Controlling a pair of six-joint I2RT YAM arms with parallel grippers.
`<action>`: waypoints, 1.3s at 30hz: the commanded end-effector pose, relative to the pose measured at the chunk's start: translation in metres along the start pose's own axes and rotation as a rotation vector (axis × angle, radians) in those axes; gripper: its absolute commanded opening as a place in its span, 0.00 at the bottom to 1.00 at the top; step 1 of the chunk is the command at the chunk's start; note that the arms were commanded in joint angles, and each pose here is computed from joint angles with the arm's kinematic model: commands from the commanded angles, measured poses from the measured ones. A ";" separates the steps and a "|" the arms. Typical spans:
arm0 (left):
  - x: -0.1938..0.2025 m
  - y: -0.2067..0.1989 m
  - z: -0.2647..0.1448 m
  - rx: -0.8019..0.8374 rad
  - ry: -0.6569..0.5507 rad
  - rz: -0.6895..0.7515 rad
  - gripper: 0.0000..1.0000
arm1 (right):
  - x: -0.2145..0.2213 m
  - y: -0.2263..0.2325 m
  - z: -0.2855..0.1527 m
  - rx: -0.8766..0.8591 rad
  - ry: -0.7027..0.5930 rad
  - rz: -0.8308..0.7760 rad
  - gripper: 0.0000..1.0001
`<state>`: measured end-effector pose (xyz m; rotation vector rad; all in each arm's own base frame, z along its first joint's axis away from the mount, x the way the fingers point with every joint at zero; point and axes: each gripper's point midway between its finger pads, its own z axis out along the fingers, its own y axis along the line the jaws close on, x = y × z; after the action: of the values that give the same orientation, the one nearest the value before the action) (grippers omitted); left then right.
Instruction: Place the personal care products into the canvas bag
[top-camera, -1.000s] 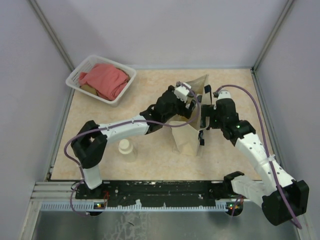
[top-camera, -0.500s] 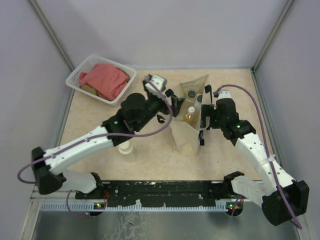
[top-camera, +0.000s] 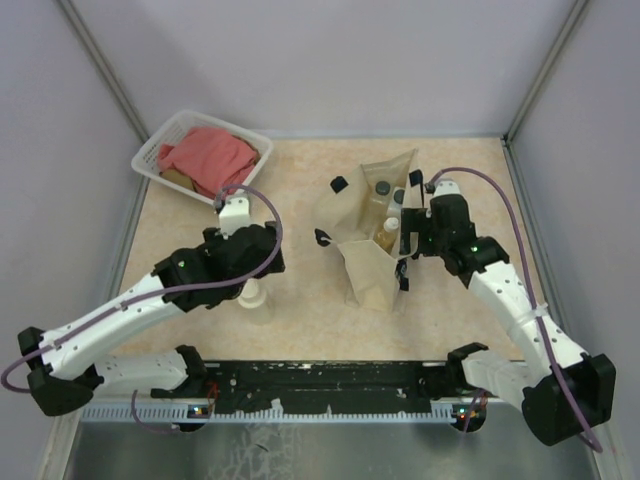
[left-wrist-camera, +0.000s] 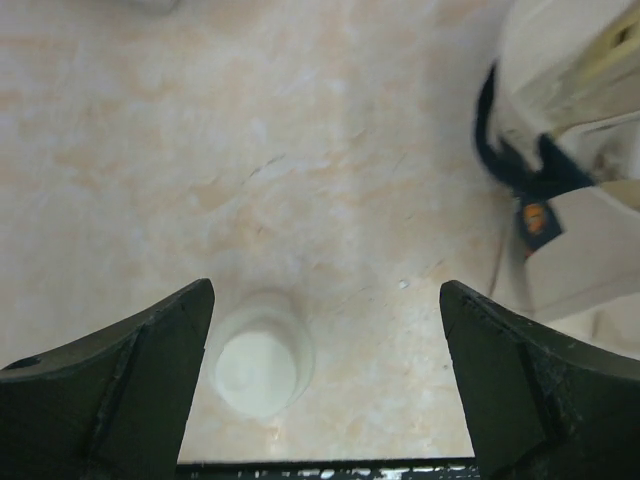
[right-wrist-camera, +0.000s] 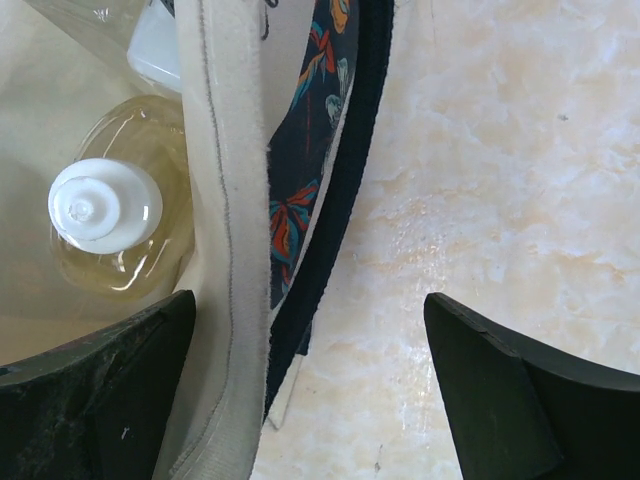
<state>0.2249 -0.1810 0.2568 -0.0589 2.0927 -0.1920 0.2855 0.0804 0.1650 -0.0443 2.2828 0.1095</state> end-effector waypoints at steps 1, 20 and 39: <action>0.053 0.059 -0.011 -0.305 0.158 -0.111 0.99 | -0.017 0.000 -0.006 0.003 -0.030 -0.014 0.96; 0.130 0.059 0.002 -0.313 0.350 -0.237 0.99 | -0.020 0.000 -0.011 0.002 -0.032 -0.005 0.97; 0.140 0.057 0.049 -0.236 0.435 -0.204 0.99 | -0.016 0.000 -0.009 0.003 -0.023 -0.011 0.97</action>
<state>0.1907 -0.1457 0.1066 -0.4397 2.5241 0.0062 0.2839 0.0798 0.1666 -0.0443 2.2952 0.1048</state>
